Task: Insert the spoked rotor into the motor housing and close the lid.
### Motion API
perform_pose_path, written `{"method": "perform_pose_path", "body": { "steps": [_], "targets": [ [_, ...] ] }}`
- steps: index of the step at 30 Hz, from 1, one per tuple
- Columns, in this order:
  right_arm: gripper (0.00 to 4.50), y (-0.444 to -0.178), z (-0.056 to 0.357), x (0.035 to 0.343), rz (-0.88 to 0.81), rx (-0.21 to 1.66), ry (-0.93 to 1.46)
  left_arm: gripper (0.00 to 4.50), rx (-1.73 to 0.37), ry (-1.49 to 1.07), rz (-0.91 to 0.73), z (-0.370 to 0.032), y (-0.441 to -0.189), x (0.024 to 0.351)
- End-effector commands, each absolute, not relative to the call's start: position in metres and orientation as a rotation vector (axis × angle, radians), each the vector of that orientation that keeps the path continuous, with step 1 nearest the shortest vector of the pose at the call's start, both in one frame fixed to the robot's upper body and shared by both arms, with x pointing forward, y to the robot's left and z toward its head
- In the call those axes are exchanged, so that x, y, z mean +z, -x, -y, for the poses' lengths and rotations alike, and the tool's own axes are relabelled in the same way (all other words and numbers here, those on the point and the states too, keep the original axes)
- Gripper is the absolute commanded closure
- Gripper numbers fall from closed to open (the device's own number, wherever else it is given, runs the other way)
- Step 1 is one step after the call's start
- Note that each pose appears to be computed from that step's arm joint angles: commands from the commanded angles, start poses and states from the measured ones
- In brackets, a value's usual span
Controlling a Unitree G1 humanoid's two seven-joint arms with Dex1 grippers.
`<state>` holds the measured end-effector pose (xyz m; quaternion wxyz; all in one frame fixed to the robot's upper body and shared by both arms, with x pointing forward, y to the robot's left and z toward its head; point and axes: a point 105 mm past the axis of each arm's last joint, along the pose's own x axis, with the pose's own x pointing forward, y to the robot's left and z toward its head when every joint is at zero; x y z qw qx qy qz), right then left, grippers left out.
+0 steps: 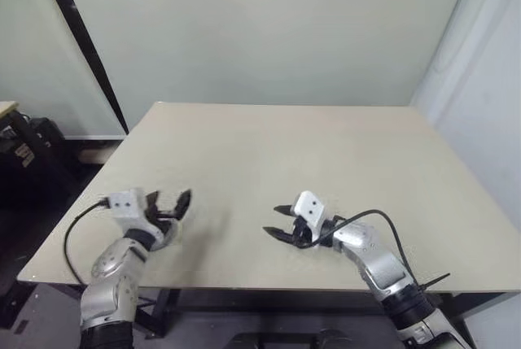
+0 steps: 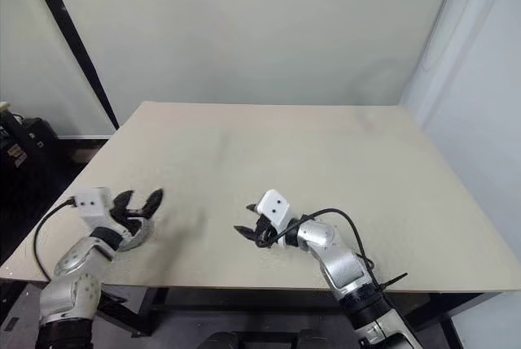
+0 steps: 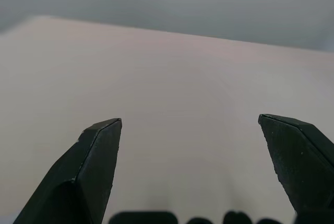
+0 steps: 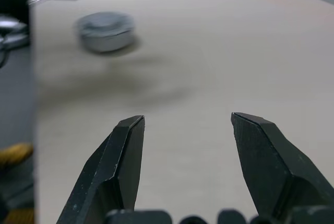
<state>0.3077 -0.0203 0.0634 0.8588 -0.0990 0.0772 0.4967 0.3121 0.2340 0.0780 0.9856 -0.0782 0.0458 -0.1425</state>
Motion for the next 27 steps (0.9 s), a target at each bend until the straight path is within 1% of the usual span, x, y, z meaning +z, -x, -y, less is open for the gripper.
{"method": "perform_pose_path", "body": {
  "steps": [1, 3, 5, 8, 11, 15, 22, 27],
  "targets": [
    [1.62, -0.331, 0.048, 0.080, -0.141, 0.864, 0.206, 0.02, -0.532, 0.155, -0.068, -0.190, -0.311, 0.100],
    [1.62, -0.338, 0.065, 0.083, -0.141, 0.767, 0.210, 0.02, -0.624, 0.164, -0.093, -0.173, -0.307, 0.099],
    [1.62, -0.340, 0.081, 0.083, -0.146, 0.695, 0.215, 0.02, -0.672, 0.153, -0.131, -0.164, -0.306, 0.092],
    [1.62, -0.335, 0.106, 0.076, -0.170, 0.610, 0.266, 0.02, -0.684, 0.135, -0.170, -0.159, -0.304, 0.081],
    [1.62, -0.327, 0.121, 0.069, -0.193, 0.559, 0.240, 0.02, -0.670, 0.136, -0.177, -0.160, -0.304, 0.076],
    [1.62, -0.319, 0.120, 0.063, -0.205, 0.563, 0.212, 0.02, -0.645, 0.133, -0.170, -0.166, -0.305, 0.077],
    [1.62, -0.317, 0.108, 0.060, -0.210, 0.596, 0.188, 0.02, -0.583, 0.112, -0.153, -0.180, -0.312, 0.080],
    [1.62, -0.317, 0.105, 0.058, -0.217, 0.608, 0.190, 0.02, -0.559, 0.103, -0.142, -0.182, -0.315, 0.081]
  ]
}}
